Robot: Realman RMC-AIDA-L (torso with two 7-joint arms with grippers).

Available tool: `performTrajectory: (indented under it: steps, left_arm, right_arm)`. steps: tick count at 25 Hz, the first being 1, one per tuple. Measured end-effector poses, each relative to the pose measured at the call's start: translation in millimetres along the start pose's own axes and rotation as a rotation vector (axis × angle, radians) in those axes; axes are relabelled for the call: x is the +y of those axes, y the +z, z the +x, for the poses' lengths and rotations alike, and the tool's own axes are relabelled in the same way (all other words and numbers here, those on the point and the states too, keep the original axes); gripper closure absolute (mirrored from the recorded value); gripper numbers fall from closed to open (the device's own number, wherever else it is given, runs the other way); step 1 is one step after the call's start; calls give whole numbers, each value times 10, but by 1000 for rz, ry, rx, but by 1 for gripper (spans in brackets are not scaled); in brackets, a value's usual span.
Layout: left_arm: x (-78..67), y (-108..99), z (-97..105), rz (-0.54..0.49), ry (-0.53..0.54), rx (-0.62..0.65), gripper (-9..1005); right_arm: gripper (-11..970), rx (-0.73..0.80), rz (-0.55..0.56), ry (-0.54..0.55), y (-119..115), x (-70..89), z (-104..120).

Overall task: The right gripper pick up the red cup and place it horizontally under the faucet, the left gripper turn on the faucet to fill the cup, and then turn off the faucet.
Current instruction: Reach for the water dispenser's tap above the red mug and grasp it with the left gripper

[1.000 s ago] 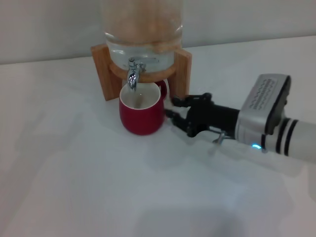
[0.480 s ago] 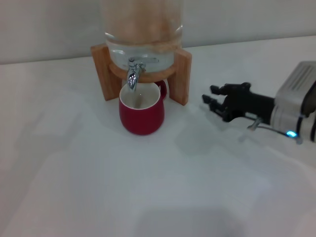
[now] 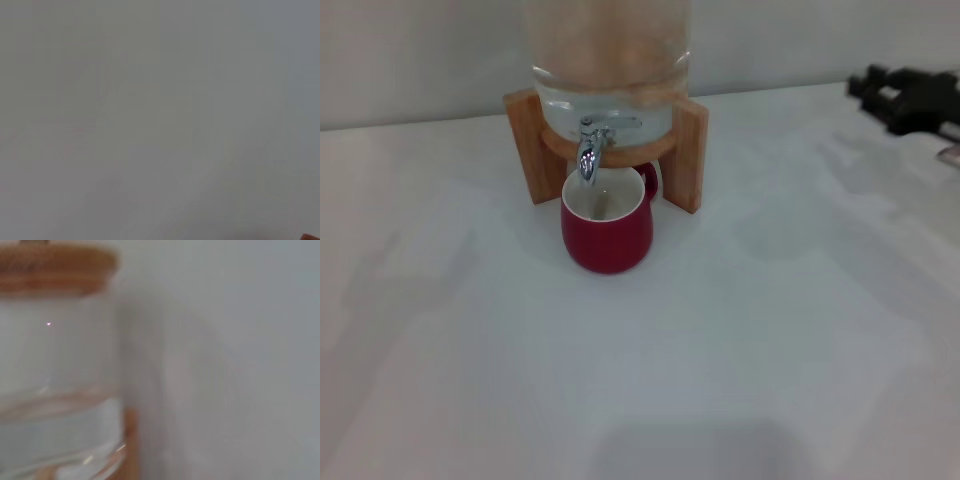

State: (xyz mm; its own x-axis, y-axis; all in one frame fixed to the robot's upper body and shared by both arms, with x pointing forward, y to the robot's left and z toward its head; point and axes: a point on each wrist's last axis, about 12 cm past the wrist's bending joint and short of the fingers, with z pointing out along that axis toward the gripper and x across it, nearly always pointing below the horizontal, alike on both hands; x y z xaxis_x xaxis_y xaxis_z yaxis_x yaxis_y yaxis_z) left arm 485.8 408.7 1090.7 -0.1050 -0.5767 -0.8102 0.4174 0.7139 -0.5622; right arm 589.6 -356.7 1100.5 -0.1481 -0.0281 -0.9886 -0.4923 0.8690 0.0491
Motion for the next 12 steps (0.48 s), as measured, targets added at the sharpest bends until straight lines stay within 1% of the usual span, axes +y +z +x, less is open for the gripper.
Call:
performTrajectory:
  steps: [3, 6, 8, 12]
  left_arm:
    - [2, -2, 21, 0, -7, 23, 151]
    - [9, 10, 42, 6, -20, 77, 152]
    - [14, 14, 65, 10, -25, 124, 153]
    - [21, 41, 109, 11, -35, 191, 155]
  right_arm:
    - [656, -38, 44, 15, -149, -177, -103]
    - [656, -56, 72, 21, -251, -278, -157]
    - [656, -63, 88, 19, -296, -318, -188]
    - [656, -71, 106, 17, -327, -341, -203]
